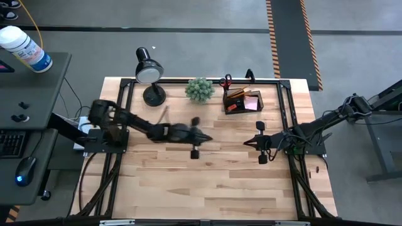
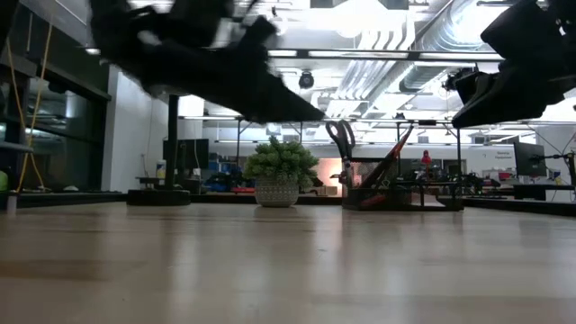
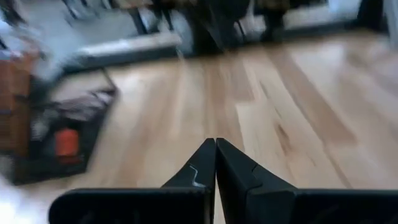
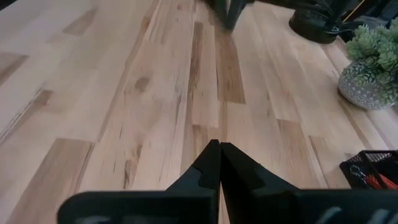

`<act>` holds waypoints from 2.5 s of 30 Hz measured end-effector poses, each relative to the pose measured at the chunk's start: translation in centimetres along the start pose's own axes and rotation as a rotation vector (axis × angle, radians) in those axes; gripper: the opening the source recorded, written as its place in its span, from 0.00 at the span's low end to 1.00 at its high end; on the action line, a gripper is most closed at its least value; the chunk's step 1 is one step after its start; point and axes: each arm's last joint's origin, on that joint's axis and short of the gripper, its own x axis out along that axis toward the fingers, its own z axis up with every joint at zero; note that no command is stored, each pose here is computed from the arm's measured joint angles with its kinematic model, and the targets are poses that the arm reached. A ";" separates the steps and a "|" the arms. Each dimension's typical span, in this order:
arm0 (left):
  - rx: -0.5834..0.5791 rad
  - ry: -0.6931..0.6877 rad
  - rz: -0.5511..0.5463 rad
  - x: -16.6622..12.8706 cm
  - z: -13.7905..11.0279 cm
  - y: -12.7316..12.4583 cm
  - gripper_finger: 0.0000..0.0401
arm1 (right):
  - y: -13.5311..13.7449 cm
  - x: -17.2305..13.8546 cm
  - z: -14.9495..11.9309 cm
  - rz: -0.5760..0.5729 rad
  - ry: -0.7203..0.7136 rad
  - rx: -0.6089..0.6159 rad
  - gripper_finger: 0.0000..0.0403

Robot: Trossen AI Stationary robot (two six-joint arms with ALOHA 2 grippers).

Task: Pick and place office supplies into organizer
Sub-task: Return To Home Position

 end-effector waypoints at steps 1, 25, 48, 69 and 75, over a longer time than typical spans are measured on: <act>-0.021 -0.051 0.013 -1.2 -0.2 0.3 0.00 | 0.0 0.0 0.0 0.000 -0.001 0.000 0.00; -0.071 -0.404 0.000 -16.0 -3.5 2.7 0.00 | 0.0 0.0 0.1 0.003 -0.015 0.004 0.00; 0.004 -0.516 -0.008 -19.5 -4.7 2.6 0.00 | 0.0 0.0 0.1 0.003 -0.014 0.004 0.00; 0.080 -0.267 0.011 -21.6 -6.9 2.5 0.00 | 0.0 0.0 0.1 0.004 -0.014 0.004 0.00; 0.099 -0.237 0.007 -22.1 -7.4 2.4 0.00 | 0.0 0.0 0.1 0.004 -0.014 0.004 0.00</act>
